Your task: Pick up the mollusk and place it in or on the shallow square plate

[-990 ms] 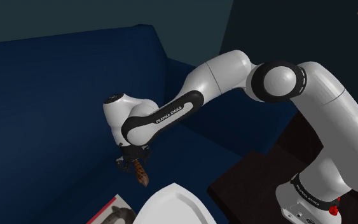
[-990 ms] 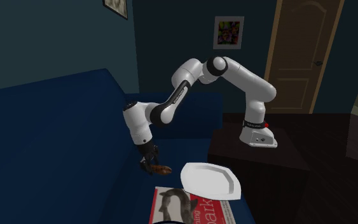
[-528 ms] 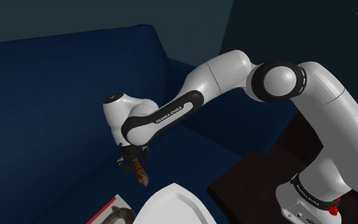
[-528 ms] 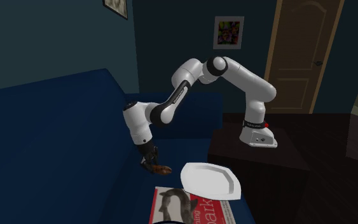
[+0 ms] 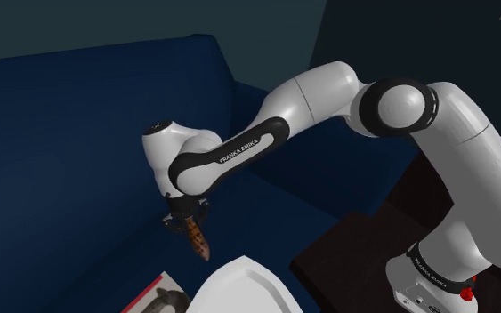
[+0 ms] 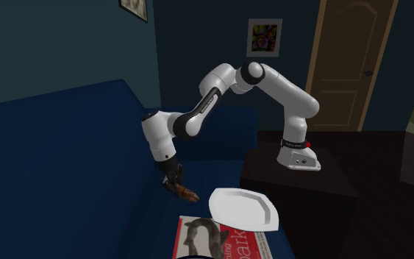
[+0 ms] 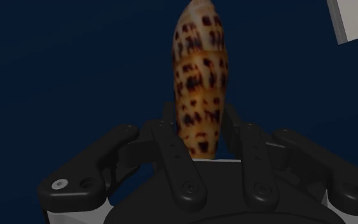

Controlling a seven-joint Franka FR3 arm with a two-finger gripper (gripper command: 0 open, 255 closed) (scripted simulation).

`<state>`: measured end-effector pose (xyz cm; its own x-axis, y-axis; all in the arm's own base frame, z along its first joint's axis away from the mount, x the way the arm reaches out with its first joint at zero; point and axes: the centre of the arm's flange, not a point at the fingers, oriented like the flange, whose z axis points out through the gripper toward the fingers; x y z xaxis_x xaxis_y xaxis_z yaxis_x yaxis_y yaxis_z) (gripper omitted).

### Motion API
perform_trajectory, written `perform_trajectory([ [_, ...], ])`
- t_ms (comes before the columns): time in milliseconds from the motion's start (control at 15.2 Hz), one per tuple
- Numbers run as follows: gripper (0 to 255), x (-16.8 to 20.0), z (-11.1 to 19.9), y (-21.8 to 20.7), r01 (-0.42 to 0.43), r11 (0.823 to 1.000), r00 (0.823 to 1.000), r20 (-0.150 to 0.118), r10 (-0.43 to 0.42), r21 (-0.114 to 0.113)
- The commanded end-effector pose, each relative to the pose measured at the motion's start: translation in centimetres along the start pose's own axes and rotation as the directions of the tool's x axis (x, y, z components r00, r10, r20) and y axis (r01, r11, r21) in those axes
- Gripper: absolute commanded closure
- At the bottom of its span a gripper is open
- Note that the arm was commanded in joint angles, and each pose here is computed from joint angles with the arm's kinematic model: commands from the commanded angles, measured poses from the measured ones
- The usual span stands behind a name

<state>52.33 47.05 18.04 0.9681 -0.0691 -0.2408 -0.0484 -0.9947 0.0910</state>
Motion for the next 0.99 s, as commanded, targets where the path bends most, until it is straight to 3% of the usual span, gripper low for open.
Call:
perform_trajectory([
  [0, 255, -0.2, -1.0, 0.1, 0.0, 1.0, 1.0, 0.0, 0.0, 0.0],
  [924, 255, -2.0, -8.2, 0.7, 0.0, 1.0, 1.0, 0.0, 0.0, 0.0],
])
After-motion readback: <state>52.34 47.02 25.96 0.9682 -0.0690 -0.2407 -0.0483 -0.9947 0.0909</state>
